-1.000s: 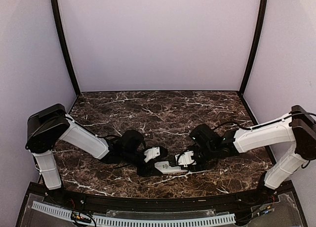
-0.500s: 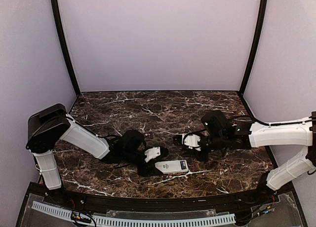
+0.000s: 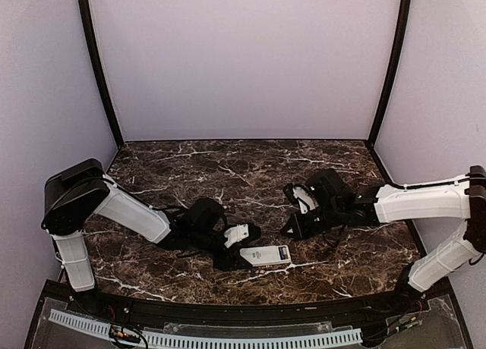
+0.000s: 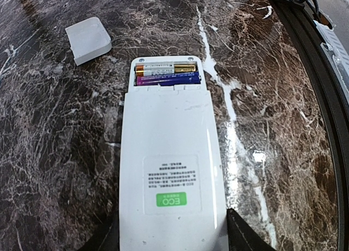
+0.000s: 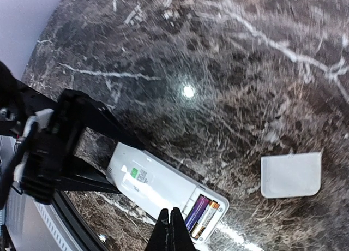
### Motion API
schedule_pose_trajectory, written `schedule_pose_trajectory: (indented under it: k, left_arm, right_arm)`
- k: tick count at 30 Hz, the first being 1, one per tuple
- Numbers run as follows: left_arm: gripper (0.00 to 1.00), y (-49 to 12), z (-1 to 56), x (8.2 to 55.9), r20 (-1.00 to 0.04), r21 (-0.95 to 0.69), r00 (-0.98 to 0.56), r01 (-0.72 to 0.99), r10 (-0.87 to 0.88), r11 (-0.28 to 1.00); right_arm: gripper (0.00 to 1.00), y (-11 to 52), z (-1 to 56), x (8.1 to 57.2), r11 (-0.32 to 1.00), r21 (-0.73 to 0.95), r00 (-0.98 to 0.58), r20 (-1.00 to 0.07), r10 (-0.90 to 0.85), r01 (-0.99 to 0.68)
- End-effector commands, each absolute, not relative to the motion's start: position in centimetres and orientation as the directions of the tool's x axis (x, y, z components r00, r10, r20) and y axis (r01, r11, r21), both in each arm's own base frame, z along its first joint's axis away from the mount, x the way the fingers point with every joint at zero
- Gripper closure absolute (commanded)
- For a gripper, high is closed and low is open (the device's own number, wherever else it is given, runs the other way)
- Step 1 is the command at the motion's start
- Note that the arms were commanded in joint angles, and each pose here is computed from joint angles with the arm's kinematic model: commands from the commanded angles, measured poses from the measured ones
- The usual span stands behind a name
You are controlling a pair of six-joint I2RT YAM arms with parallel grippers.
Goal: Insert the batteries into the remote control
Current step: Load the battery into the battery compartment, then adjust the battery in the battery compartment.
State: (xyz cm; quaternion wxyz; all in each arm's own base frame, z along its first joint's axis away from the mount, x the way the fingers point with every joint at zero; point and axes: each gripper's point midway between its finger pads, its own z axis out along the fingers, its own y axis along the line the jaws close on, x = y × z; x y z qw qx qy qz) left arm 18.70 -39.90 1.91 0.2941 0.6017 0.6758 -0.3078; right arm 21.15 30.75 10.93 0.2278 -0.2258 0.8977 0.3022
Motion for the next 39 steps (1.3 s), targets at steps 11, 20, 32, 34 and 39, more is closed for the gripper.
schedule_pose_trajectory:
  k: [11,20,32,34,39]
  left_arm:
    - [0.92,-37.1,-2.7,17.2,-0.620,-0.148,-0.205,0.979,0.757,0.144]
    - [0.92,-37.1,-3.0,17.2,-0.614,-0.155,-0.212,0.977,0.761,0.147]
    - [0.92,-37.2,-2.9,17.3,-0.613,-0.152,-0.211,0.977,0.761,0.148]
    - [0.92,-37.2,-2.9,17.3,-0.612,-0.150,-0.211,0.977,0.762,0.150]
    - [0.92,-37.2,-2.9,17.4,-0.611,-0.148,-0.210,0.978,0.763,0.150]
  right_arm:
    - [1.00,30.2,4.8,18.6,0.795,0.512,-0.941,-0.254,-0.223,-0.326]
    - [1.00,30.5,4.5,18.3,0.787,0.516,-0.940,-0.233,-0.251,-0.338]
    - [1.00,29.1,0.5,17.4,0.839,0.457,-0.956,-0.135,-0.261,-0.294]
    - [1.00,29.2,1.2,17.6,0.838,0.454,-0.953,-0.149,-0.265,-0.304]
    - [1.00,30.3,5.4,18.9,0.812,0.463,-0.934,-0.222,-0.280,-0.354]
